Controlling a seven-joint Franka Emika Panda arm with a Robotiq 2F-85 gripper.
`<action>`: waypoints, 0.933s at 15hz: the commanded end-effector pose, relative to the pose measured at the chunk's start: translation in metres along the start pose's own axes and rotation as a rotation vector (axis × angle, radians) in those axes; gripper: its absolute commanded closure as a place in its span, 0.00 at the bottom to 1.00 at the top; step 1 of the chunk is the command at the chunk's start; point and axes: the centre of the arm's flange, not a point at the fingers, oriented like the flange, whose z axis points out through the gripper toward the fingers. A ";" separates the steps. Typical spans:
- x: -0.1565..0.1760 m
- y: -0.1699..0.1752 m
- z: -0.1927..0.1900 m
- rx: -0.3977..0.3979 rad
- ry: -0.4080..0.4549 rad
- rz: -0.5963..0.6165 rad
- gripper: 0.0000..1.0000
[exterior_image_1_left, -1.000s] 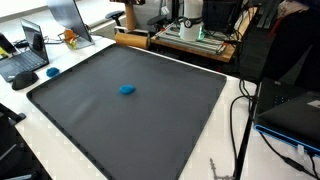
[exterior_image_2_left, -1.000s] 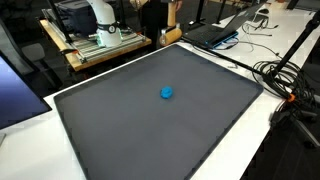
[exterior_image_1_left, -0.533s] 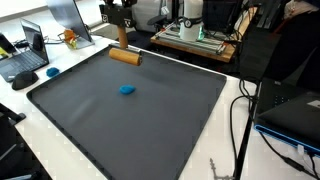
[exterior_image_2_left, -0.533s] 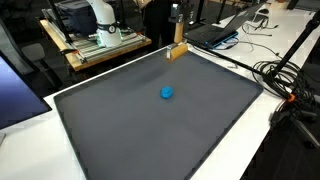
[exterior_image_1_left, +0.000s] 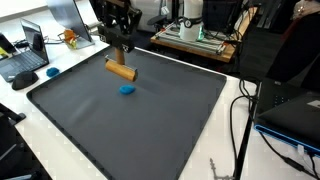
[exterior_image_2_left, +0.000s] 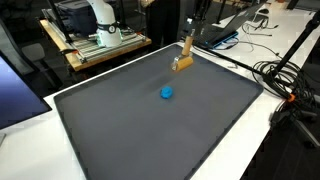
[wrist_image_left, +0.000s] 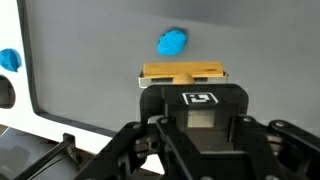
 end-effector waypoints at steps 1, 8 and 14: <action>0.038 -0.034 -0.009 -0.129 -0.053 -0.019 0.79; 0.054 -0.097 0.006 -0.274 -0.137 -0.149 0.79; 0.053 -0.078 0.005 -0.175 -0.103 -0.158 0.79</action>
